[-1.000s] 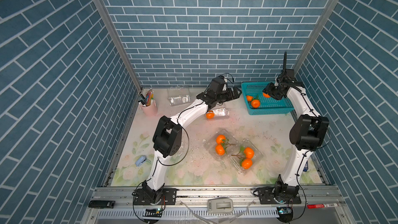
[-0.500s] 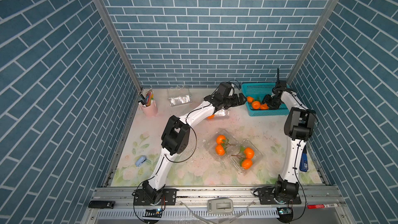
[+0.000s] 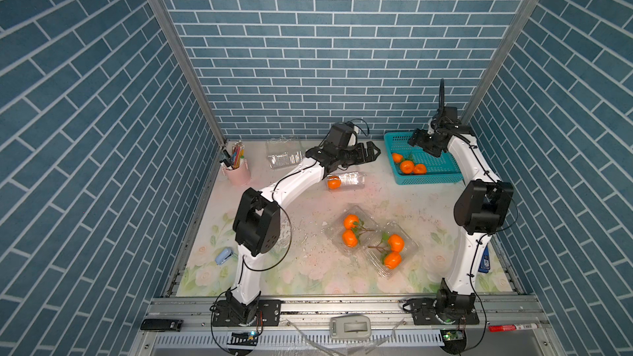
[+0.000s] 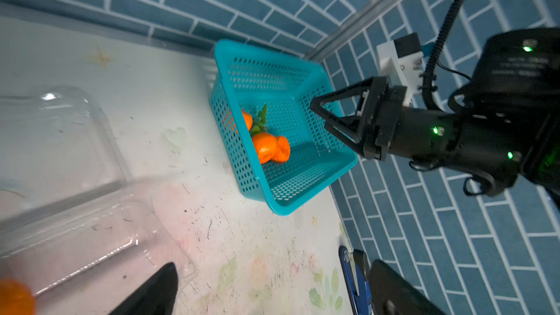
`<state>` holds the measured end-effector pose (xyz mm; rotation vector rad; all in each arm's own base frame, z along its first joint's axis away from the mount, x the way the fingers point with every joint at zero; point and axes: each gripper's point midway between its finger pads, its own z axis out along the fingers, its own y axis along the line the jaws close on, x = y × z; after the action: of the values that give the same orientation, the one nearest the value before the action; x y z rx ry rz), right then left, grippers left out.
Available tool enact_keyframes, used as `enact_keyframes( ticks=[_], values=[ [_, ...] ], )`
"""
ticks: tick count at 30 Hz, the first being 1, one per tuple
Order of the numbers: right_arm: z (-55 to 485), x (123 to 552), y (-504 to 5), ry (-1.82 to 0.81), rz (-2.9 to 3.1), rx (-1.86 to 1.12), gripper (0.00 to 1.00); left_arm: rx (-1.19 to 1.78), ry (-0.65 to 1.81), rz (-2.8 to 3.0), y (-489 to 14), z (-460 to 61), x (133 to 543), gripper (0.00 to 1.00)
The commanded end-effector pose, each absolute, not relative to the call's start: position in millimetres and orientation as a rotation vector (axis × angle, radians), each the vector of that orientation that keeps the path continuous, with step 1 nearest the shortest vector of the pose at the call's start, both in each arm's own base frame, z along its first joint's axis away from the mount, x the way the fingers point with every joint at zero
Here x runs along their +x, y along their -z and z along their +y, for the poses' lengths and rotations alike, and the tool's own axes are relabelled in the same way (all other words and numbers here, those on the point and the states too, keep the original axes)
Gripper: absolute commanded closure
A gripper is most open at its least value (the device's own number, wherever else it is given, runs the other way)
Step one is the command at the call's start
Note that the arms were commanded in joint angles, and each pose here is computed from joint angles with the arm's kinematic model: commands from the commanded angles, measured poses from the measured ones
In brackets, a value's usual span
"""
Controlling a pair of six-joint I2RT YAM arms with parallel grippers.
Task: Take oranges out of containers
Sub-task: Place the orange in the basket, then pick up the orange from the packing box.
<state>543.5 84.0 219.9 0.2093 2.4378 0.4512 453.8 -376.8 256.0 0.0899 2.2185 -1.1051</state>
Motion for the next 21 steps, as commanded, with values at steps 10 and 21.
enact_keyframes(
  ticks=[10, 21],
  values=[
    [271.9, 478.8, -197.4, -0.759, 2.485, -0.276, 0.15, -0.281, 1.193, 2.194, -197.6, -268.8, 447.1, 0.01],
    [345.2, 442.8, -113.5, -0.818, 2.665, -0.416, 0.21, -0.504, 1.303, 2.156, -143.0, -235.5, 433.4, 0.01]
  ],
)
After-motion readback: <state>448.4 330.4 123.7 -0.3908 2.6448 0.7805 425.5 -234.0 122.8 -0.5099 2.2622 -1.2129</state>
